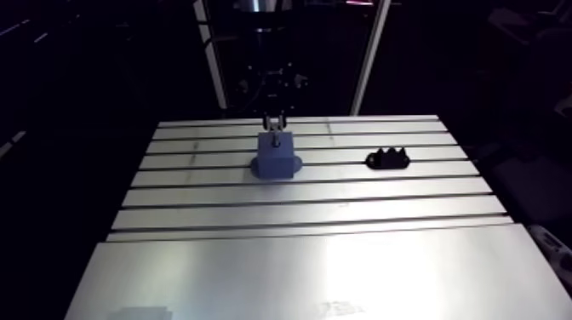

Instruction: Pick up the M10 bolt and insert it into the hex recess until seated.

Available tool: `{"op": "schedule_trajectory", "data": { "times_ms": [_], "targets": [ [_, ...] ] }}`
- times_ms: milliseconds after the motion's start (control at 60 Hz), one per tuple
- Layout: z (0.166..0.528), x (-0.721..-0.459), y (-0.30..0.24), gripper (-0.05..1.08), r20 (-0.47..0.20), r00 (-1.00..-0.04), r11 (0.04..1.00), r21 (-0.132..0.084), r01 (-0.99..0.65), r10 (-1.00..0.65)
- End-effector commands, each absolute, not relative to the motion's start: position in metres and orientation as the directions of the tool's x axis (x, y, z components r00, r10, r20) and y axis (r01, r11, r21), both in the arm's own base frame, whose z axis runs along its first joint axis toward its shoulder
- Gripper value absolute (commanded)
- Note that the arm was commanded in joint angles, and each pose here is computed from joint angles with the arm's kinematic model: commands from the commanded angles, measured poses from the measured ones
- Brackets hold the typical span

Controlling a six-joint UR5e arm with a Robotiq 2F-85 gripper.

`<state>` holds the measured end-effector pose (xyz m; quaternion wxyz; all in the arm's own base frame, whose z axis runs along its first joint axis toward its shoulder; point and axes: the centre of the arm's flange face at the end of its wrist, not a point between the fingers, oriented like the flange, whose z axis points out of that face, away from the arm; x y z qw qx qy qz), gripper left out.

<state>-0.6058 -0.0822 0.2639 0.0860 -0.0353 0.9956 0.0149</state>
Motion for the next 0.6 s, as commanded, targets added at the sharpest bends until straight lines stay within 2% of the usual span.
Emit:
{"op": "schedule_trajectory", "data": {
  "times_ms": [17, 600],
  "targets": [
    [0.2649, -0.6068, -0.0822, 0.79, -0.168, -0.983, 0.997, 0.024, -0.073, -0.068],
    [0.2589, -0.6088, -0.0805, 0.79, -0.172, -0.983, 0.997, 0.021, -0.071, -0.066]
  ]
}}
